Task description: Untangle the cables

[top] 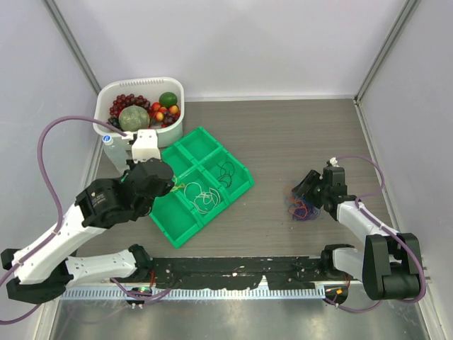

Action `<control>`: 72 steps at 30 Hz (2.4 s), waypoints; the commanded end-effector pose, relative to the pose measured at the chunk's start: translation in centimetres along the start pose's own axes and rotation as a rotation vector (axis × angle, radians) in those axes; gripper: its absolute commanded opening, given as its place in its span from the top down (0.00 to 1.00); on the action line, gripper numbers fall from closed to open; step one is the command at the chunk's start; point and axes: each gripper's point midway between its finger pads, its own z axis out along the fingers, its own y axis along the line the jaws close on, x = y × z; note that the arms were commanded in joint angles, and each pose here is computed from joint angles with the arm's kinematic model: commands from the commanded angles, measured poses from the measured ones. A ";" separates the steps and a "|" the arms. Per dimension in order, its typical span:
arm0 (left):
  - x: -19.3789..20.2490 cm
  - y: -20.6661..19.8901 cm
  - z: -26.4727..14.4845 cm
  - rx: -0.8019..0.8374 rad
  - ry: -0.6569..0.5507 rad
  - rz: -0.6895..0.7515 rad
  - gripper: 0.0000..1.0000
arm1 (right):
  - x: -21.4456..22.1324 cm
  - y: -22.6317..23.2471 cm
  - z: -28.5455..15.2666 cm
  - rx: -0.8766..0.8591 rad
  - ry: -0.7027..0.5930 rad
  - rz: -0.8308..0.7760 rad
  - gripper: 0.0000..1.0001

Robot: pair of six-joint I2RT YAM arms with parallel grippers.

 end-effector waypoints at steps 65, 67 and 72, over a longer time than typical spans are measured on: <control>12.8 0.7 8.7 -0.077 0.275 -0.304 0.23 | 1.0 0.3 0.1 -0.008 0.035 -0.039 0.40; 12.6 -2.1 9.0 0.060 0.307 -0.289 0.23 | 1.2 0.4 0.1 -0.016 0.043 -0.043 0.40; 9.6 -12.4 7.6 0.620 0.290 -0.396 0.16 | 1.7 1.1 0.3 -0.052 0.077 -0.065 0.52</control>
